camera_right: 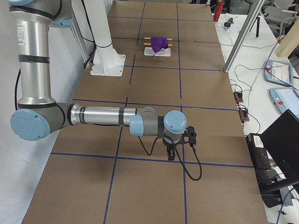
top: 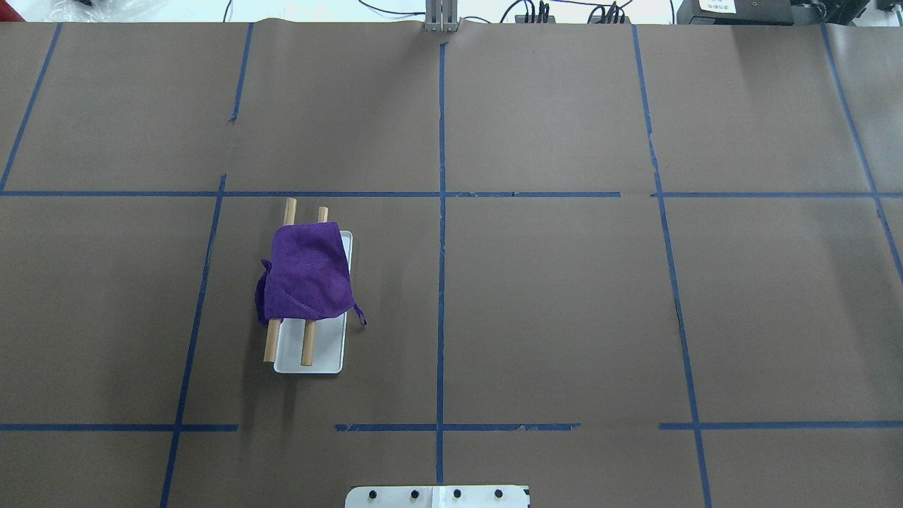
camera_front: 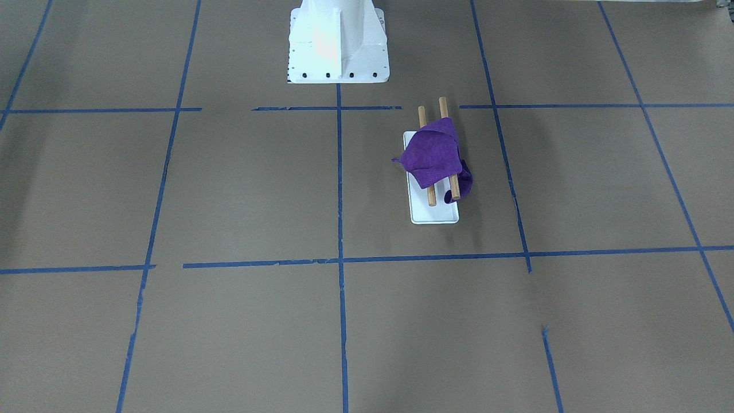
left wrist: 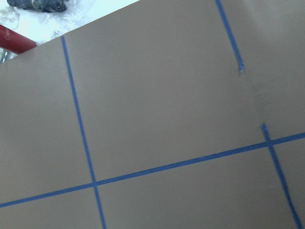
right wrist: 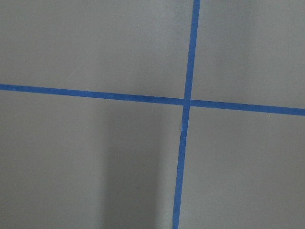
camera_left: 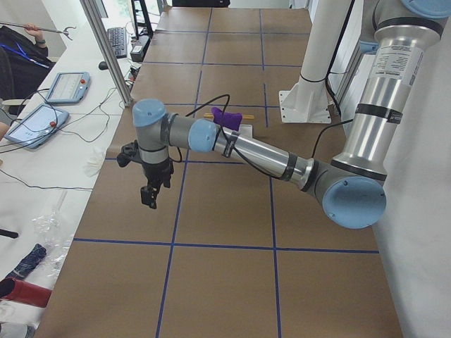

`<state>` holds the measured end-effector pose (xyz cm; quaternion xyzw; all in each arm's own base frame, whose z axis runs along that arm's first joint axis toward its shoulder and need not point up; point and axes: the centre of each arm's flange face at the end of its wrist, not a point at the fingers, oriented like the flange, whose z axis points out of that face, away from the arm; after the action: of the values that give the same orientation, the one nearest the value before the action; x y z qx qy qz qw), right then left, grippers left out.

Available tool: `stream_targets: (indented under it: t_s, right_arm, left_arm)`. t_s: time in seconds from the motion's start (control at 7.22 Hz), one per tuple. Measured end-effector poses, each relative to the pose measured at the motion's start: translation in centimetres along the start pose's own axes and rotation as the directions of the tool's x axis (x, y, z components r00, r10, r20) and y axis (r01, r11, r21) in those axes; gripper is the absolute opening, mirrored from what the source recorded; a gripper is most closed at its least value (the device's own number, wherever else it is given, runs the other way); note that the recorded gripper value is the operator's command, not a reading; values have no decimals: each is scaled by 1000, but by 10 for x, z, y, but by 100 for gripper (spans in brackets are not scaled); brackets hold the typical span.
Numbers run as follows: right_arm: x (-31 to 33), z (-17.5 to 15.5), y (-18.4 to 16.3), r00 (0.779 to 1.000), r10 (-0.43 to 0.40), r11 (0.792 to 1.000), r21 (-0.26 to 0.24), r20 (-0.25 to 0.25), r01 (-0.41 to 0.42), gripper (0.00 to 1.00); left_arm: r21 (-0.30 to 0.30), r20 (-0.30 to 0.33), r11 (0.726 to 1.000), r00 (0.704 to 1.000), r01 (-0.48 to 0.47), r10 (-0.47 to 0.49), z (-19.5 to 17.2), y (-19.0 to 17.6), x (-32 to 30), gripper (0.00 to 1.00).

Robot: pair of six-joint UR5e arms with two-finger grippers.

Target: Hang towel on rack

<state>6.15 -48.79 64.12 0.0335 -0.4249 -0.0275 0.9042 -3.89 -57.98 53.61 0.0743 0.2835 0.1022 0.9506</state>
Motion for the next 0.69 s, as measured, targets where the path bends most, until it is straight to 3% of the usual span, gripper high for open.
stream_targets:
  t_s: [0.42,0.69]
  right_arm:
    - [1,-1,-1,1000,10,1000,2,-1,-10,100]
    - [1,-1,1,1000,11,1000,4,-1,-11,100]
  left_arm:
    - [-55,-80,993,991,104,-108,48,70,-53,100]
    - [-71,-100,989,985,130,-137,56,87,-59,100]
